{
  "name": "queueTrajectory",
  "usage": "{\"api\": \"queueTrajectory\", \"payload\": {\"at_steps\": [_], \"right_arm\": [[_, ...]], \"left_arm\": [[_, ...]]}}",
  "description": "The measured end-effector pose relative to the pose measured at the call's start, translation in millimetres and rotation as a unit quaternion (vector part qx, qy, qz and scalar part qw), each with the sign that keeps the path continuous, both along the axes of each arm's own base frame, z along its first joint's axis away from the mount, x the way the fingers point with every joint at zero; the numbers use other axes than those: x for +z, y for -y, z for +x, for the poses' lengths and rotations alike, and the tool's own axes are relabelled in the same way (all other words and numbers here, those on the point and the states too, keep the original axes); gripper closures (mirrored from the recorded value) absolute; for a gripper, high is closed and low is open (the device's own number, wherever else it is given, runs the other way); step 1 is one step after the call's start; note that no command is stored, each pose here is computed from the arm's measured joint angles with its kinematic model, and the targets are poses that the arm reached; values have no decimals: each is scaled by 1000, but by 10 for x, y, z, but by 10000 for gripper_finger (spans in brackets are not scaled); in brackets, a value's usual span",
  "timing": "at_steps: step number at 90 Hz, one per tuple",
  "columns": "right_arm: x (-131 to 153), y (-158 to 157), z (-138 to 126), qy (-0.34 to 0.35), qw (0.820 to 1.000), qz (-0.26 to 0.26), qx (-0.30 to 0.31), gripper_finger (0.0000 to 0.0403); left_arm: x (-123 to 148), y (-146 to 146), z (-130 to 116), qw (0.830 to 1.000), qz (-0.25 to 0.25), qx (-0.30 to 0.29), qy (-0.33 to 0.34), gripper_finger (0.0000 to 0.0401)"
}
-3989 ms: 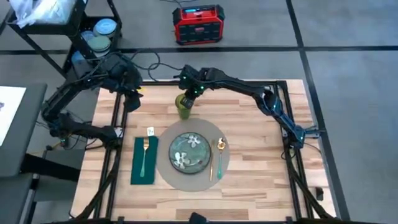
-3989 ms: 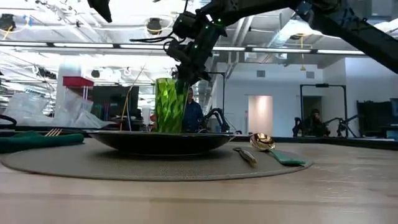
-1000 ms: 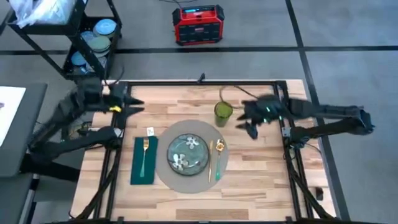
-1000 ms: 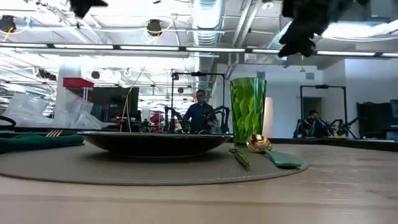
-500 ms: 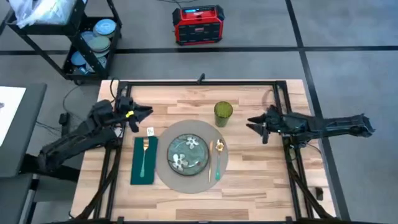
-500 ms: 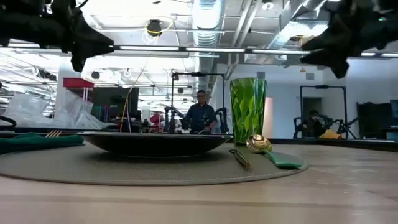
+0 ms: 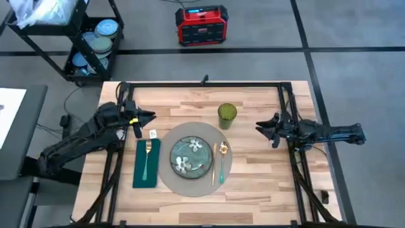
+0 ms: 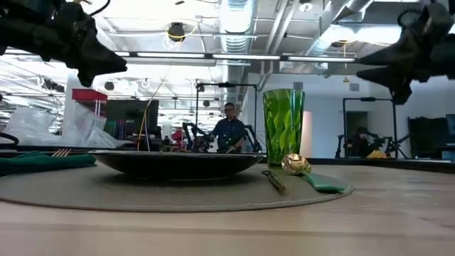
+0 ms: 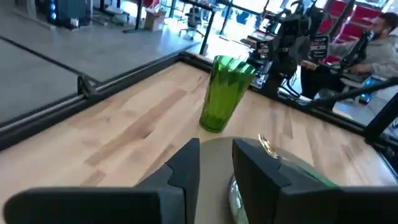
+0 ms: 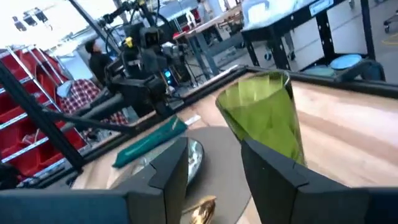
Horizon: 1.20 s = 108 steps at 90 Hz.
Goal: Set table place
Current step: Return to Home Position
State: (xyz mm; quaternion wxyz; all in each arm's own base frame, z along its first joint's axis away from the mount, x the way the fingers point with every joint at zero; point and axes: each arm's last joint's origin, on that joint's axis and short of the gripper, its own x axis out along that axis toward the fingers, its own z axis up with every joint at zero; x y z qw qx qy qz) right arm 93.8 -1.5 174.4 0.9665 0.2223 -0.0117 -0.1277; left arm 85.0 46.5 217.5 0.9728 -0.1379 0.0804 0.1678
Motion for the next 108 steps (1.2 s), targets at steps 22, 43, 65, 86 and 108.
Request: {"api": "queueTrajectory", "payload": {"at_steps": [22, 43, 65, 86, 108], "right_arm": [[-4, 4, 5, 2, 999, -34, -3, 266], [-8, 25, 5, 0, 999, -35, -14, 266], [-11, 24, 5, -1, 999, -36, -14, 266], [-13, 24, 5, -2, 999, -36, -14, 266], [-15, 24, 5, -3, 999, -36, -14, 266]], "left_arm": [[-31, 2, 6, 1000, -6, 0, -4, 325], [-161, 14, -14, 996, -75, 12, -42, 325], [-255, 36, -47, 984, -163, 35, -67, 325], [-364, 69, -98, 973, -190, 39, -124, 325], [-452, 104, -154, 960, -218, 44, -172, 325]]}}
